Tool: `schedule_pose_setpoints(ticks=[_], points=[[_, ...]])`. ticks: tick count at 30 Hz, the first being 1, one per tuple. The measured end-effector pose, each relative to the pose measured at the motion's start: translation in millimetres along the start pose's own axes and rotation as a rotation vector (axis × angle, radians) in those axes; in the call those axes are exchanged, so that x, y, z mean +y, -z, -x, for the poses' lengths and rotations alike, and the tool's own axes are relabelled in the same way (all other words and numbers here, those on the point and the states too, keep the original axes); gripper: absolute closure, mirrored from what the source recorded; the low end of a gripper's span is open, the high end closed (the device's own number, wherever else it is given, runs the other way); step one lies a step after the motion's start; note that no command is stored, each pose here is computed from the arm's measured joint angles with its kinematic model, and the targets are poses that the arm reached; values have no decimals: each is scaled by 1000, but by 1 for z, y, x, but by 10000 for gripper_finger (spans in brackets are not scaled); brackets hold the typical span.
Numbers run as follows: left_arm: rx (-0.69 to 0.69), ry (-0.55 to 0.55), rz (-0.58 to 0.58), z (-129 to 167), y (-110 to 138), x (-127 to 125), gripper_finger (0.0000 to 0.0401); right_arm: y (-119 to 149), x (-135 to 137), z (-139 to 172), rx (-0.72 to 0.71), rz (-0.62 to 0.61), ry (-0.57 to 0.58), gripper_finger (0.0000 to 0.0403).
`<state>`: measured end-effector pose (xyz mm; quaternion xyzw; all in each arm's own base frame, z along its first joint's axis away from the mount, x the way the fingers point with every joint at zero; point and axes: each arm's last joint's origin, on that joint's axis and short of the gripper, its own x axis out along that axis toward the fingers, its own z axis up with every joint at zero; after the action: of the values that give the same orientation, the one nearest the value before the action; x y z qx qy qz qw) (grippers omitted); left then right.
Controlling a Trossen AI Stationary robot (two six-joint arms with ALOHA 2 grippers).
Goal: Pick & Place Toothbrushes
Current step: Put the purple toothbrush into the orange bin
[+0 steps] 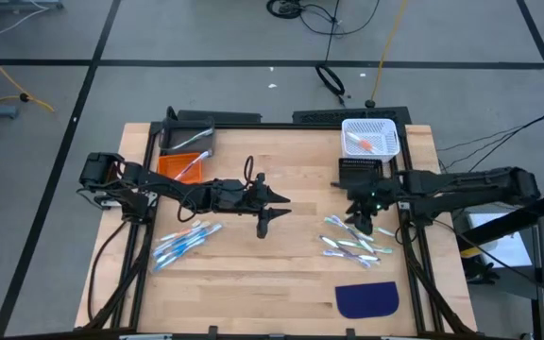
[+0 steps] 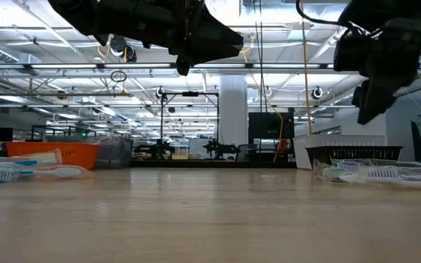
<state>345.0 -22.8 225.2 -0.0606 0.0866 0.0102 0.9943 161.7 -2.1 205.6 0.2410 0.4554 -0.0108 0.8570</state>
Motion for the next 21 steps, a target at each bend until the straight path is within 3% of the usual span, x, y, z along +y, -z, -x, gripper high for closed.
schedule_pose_setpoints(ticks=[21], points=[[13,-2,-1,0,1,0,261,14,10,-45,277,-49,87,243]])
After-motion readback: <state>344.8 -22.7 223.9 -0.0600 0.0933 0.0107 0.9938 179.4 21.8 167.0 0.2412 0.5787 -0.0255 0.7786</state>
